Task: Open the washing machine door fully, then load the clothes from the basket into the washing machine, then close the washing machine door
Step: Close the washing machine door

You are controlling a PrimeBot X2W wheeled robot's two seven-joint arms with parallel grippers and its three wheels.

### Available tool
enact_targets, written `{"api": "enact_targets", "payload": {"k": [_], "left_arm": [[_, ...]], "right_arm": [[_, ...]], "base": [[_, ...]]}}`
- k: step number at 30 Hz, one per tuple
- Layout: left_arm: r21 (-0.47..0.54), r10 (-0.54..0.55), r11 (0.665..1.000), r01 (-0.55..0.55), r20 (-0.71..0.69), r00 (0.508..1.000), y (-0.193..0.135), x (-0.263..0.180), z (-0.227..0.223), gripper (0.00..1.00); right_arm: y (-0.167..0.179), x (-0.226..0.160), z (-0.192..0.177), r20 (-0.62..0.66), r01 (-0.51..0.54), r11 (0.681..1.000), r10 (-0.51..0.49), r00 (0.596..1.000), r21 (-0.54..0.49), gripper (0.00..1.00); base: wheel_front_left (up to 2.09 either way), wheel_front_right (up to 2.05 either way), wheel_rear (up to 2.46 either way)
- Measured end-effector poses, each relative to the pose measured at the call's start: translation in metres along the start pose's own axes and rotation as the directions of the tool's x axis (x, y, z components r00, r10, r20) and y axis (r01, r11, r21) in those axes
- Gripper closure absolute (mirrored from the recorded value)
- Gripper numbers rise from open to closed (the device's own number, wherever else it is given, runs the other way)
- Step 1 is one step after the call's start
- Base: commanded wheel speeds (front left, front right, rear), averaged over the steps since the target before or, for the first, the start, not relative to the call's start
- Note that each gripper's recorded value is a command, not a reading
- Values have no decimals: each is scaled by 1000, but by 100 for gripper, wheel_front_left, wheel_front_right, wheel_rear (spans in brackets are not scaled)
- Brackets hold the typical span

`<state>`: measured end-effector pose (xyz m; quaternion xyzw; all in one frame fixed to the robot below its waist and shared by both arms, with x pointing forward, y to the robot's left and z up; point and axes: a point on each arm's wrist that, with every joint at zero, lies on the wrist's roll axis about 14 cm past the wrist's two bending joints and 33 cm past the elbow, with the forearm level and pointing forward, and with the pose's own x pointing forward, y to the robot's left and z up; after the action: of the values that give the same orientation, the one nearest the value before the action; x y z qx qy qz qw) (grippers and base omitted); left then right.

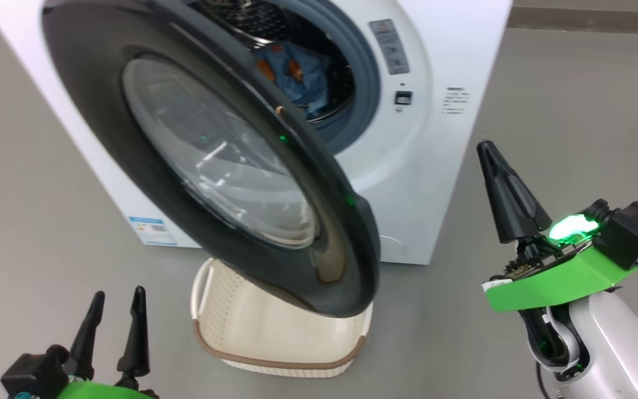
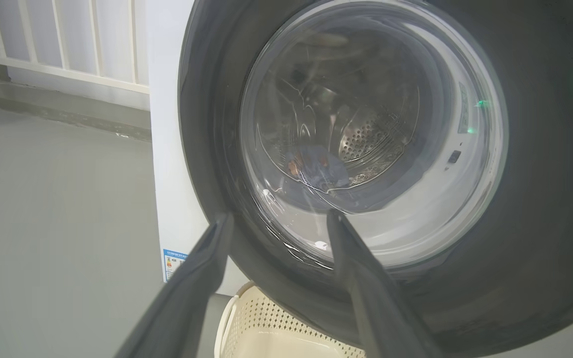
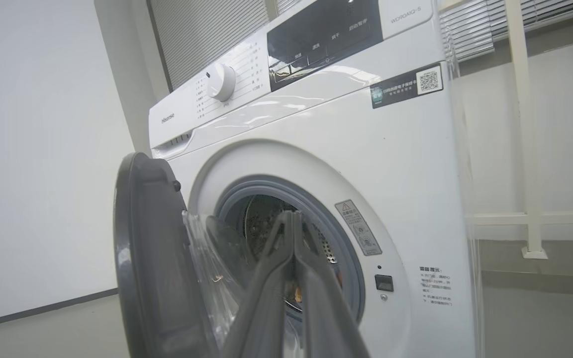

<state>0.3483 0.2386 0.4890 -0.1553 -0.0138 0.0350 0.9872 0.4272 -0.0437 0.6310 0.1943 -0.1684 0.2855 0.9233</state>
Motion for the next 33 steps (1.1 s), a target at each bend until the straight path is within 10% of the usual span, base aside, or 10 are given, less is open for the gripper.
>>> {"api": "enact_targets", "payload": {"k": [22, 33], "left_arm": [[-21, 122, 992, -121, 64, 991, 33, -42, 18, 0], [-29, 143, 990, -141, 70, 987, 39, -47, 20, 0]], "right_arm": [[147, 18, -4, 33, -414, 899, 414, 910, 144, 100], [148, -6, -73, -198, -435, 891, 453, 869, 128, 100]], "base": [[0, 0, 0], [0, 0, 0]]}}
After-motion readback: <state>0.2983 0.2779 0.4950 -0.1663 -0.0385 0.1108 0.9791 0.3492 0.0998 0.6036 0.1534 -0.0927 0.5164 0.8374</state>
